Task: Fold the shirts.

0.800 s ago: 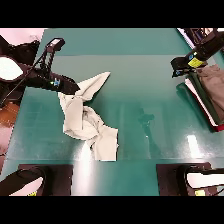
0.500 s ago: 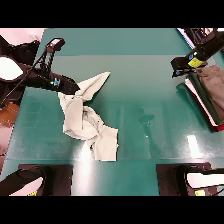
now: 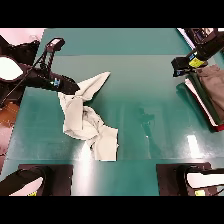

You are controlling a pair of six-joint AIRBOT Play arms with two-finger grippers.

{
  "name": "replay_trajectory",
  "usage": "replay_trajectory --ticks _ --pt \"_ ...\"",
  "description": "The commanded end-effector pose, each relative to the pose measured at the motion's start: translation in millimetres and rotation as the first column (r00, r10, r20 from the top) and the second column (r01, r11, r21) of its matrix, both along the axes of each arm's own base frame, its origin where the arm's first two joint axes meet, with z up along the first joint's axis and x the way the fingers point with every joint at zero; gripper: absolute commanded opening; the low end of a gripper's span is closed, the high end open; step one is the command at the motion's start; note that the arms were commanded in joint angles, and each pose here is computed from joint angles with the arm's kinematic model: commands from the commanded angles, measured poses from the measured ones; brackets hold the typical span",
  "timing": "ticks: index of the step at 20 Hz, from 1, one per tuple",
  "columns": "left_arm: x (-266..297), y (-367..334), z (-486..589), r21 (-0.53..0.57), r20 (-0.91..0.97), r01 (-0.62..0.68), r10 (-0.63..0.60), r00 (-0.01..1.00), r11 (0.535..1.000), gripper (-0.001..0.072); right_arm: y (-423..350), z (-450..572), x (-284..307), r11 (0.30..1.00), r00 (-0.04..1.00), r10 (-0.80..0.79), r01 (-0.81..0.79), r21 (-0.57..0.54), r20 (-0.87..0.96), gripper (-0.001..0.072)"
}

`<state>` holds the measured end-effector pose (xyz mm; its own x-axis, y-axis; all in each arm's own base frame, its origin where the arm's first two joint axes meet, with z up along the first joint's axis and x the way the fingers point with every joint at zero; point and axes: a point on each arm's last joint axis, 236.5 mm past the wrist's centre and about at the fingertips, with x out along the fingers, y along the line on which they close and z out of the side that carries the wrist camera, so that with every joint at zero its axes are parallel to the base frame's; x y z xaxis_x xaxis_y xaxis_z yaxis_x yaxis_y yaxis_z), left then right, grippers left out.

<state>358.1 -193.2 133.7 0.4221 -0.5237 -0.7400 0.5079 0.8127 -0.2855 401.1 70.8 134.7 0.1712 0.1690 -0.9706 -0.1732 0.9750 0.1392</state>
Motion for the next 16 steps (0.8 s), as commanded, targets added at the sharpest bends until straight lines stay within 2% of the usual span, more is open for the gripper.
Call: replay_trajectory --ticks 1,6,7,8,9,11,13,16 --pt "16.3 -2.0 11.9 -0.039 0.066 -0.036 0.039 0.997 0.999 0.0033 2.3 1.2 4.2 1.000 1.000 0.002 -0.002 0.002 0.020 0.0020" --pt "15.4 -8.5 16.4 -0.079 0.057 -0.039 0.043 0.997 0.996 0.0035 5.1 2.9 10.5 1.000 0.999 0.000 -0.001 0.013 0.048 0.0019" --pt "15.4 -7.2 15.2 -0.072 0.057 -0.039 0.043 0.997 0.997 0.0101 5.2 2.9 10.3 1.000 0.999 0.001 -0.001 0.013 0.047 0.0019" --pt "15.3 -4.9 12.4 -0.061 0.051 -0.046 0.049 0.997 0.997 0.0418 5.1 2.6 9.0 1.000 0.999 0.001 -0.002 0.012 0.042 0.0020" --pt "16.3 1.8 3.9 -0.049 0.012 -0.096 0.096 0.995 0.994 0.0594 5.2 2.6 9.0 1.000 0.999 0.002 -0.002 0.013 0.042 0.0019" --pt "10.5 27.2 -30.9 0.070 -0.066 -0.159 0.164 0.984 0.985 0.0592 5.1 2.5 8.6 1.000 0.999 0.002 -0.003 0.012 0.040 0.0020" --pt "-0.3 59.0 -72.8 0.213 -0.131 -0.211 0.242 0.961 0.954 0.0592 5.0 2.0 6.4 1.000 1.000 0.004 -0.004 0.011 0.030 0.0020" --pt "-18.8 90.1 -125.2 0.343 -0.180 -0.242 0.316 0.931 0.908 0.0593 4.2 0.8 0.9 1.000 1.000 0.007 -0.007 0.008 0.007 0.0020"
